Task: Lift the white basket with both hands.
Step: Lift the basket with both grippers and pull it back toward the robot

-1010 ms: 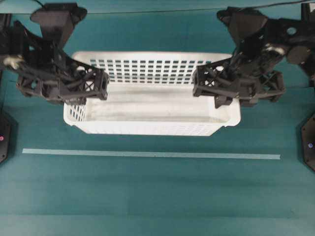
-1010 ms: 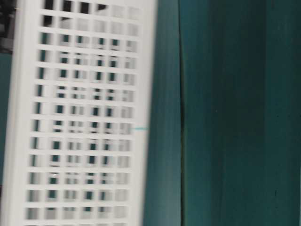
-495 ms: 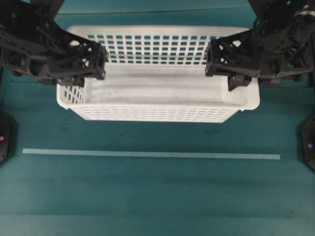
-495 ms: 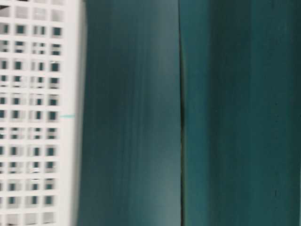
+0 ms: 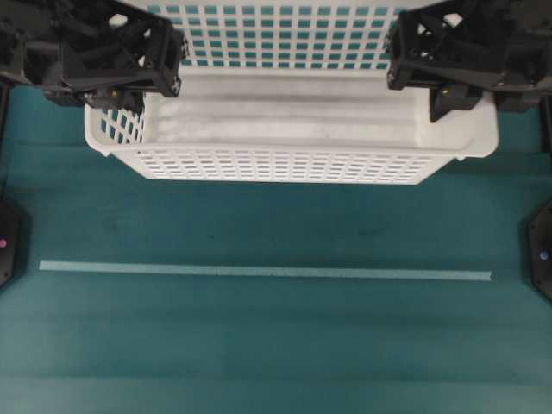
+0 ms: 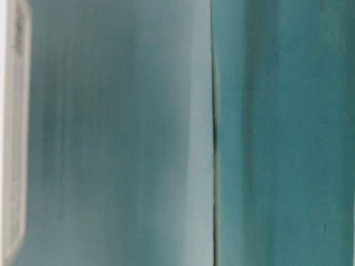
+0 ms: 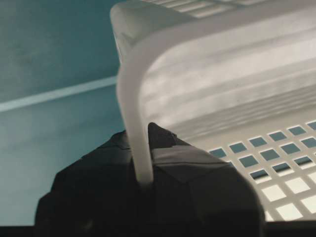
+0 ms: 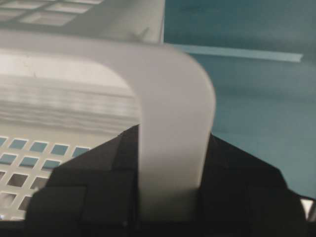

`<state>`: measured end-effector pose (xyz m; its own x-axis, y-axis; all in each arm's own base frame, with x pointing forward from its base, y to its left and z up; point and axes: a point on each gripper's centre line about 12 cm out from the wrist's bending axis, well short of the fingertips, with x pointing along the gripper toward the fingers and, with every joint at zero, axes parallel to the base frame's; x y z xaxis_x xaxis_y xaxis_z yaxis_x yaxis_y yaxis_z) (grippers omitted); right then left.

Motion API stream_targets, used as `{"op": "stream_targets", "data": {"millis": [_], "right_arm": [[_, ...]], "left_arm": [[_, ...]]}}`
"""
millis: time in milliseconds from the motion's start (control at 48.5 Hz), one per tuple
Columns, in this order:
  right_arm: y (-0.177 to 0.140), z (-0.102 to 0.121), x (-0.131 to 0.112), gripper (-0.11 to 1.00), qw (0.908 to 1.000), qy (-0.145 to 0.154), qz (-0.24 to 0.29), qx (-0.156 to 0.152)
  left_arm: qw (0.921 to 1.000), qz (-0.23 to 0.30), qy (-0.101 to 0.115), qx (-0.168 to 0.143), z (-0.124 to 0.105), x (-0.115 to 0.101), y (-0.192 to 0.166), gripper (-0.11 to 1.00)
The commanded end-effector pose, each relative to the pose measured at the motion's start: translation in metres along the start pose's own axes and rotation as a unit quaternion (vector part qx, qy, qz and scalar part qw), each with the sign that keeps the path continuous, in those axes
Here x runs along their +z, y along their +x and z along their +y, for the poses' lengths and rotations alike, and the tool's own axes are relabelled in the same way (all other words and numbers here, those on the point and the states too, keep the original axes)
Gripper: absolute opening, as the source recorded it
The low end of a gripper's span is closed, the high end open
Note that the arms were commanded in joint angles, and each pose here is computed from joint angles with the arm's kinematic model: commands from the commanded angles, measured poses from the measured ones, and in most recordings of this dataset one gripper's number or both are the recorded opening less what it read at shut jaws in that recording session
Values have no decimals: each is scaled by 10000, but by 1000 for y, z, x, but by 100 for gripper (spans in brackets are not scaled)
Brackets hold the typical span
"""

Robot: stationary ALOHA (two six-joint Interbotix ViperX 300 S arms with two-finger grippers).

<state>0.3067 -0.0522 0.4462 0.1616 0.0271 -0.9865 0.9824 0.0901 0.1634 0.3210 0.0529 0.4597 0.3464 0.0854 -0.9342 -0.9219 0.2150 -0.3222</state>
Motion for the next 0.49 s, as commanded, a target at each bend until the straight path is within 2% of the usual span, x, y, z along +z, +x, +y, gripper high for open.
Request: {"op": "stream_targets", "data": {"millis": [0,247,350,474], "right_arm": [[-9,7,-9,20,9989,-469,-11,-29],[-39,10,-13,20,9982,-536,-254,-45],[-42,14,-14,20,9972,-678,-294,-100],[-40,22,-13,20,9953,-919,-269,-172]], "left_arm": [[9982,-93,501,-303,-9,1,-25,-4],[9975,104,695,120,-14,3,-41,-4],[9966,140,790,204,-17,3,-40,-4],[9966,105,793,212,-18,5,-40,-4]]}}
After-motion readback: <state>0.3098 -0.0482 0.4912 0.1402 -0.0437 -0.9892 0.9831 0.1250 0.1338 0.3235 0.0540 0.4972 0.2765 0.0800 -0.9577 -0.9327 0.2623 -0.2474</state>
